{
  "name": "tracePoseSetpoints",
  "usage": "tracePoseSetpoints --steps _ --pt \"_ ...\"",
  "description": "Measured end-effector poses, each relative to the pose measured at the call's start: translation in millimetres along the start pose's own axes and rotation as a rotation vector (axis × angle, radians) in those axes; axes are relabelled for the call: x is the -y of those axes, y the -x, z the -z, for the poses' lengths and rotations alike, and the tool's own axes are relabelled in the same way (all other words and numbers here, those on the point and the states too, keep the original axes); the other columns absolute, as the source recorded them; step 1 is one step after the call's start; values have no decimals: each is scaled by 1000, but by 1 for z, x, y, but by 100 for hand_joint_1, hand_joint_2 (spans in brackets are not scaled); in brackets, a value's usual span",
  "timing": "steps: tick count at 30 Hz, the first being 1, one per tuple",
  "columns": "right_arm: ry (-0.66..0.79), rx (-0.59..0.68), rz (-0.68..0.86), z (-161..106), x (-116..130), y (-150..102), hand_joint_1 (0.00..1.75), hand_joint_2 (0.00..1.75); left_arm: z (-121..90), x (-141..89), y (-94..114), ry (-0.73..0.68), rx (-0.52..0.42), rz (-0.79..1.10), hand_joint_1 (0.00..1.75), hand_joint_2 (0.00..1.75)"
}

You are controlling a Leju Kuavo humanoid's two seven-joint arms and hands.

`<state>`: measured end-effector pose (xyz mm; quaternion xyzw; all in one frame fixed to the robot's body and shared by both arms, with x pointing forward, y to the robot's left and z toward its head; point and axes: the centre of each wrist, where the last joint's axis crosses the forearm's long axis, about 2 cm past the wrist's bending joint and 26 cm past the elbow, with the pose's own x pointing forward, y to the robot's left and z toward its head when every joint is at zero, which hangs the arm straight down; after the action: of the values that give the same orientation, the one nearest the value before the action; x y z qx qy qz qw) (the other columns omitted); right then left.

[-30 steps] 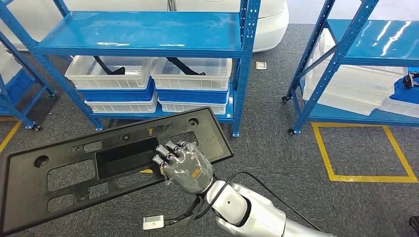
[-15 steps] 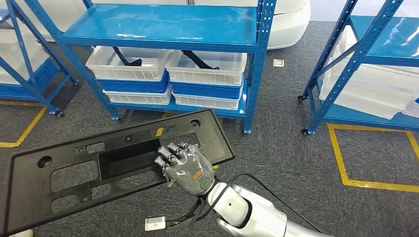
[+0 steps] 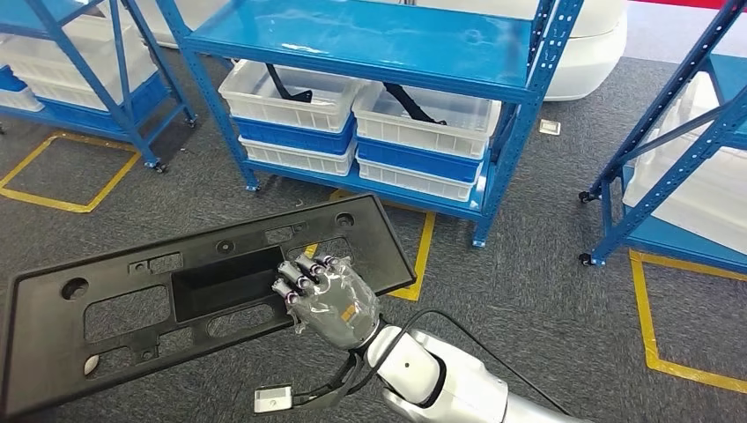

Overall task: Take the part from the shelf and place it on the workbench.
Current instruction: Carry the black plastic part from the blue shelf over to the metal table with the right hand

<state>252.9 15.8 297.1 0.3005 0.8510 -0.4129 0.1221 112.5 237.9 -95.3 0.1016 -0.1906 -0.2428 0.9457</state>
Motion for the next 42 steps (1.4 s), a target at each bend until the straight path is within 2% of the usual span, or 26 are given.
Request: tracePoseSetpoints --steps 42 --pt "-16 -30 3 -7 -6 0 175 175 0 0 -3 5 5 4 0 175"
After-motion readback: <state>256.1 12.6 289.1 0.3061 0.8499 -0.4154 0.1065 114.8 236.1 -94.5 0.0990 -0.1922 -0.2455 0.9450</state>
